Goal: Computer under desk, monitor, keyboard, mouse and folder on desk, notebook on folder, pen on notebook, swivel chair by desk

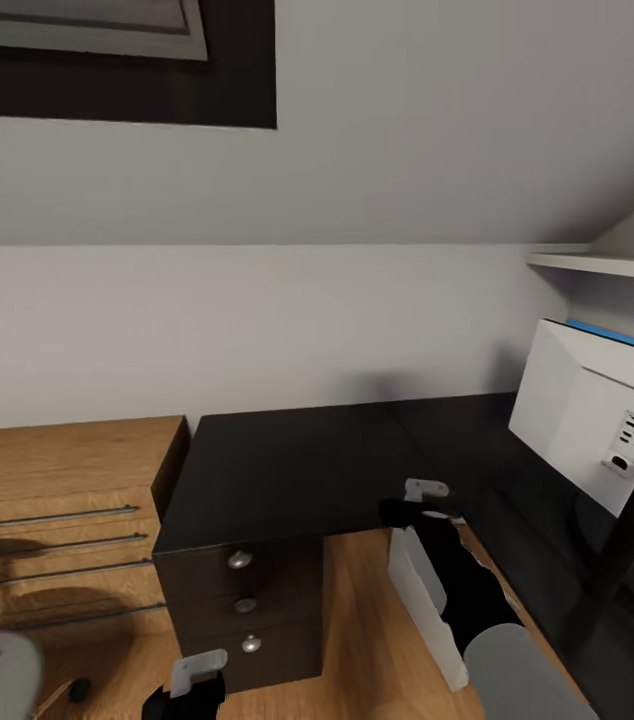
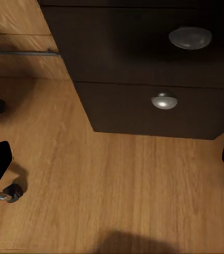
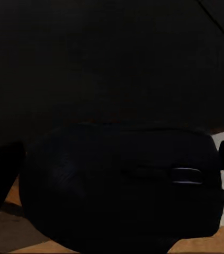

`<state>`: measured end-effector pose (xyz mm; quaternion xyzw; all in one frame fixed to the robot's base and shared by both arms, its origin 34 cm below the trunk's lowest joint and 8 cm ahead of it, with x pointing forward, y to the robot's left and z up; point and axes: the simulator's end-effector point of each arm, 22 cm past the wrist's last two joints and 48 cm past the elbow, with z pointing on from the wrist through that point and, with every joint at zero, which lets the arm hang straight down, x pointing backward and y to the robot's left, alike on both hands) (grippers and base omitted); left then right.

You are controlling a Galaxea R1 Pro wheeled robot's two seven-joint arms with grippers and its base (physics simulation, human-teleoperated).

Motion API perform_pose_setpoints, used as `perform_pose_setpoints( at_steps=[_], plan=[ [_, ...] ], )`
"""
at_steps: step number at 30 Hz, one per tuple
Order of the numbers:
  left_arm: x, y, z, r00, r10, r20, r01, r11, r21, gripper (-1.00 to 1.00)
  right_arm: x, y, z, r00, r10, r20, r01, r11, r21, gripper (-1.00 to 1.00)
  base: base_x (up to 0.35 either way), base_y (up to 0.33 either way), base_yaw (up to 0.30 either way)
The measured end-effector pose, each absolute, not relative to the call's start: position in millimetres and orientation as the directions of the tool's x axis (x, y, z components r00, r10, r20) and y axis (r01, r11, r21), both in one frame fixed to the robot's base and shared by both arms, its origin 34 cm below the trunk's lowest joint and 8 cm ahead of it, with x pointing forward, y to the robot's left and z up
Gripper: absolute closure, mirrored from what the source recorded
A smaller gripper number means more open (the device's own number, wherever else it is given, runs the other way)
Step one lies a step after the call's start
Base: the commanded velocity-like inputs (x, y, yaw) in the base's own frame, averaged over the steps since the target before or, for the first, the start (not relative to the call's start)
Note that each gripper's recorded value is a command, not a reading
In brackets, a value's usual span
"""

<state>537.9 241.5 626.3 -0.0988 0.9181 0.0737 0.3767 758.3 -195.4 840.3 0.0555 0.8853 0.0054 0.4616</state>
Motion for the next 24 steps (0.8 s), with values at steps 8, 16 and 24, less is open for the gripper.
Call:
perform_pose_setpoints(
  at_steps=[8, 16, 24],
  plan=[
    [536.0, 241.9, 623.2, -0.702, -0.126, -0.701, -0.237, 0.969, 0.064, -1.00, 753.8, -187.2, 847.7, -0.568, 0.182, -0.803, 0.101, 0.983, 0.151, 1.00, 0.000, 0.000, 0.252],
    [527.1, 242.4, 612.9, -0.721, -0.123, -0.681, -0.235, 0.969, 0.073, -1.00, 729.6, -191.2, 816.5, -0.605, 0.177, -0.776, 0.114, 0.984, 0.136, 1.00, -0.031, -0.094, 0.249],
    [523.8, 244.1, 608.9, -0.729, -0.123, -0.674, -0.237, 0.968, 0.080, -1.00, 728.6, -191.3, 812.6, -0.609, 0.176, -0.774, 0.115, 0.984, 0.134, 1.00, -0.048, -0.301, 0.248]
  ],
)
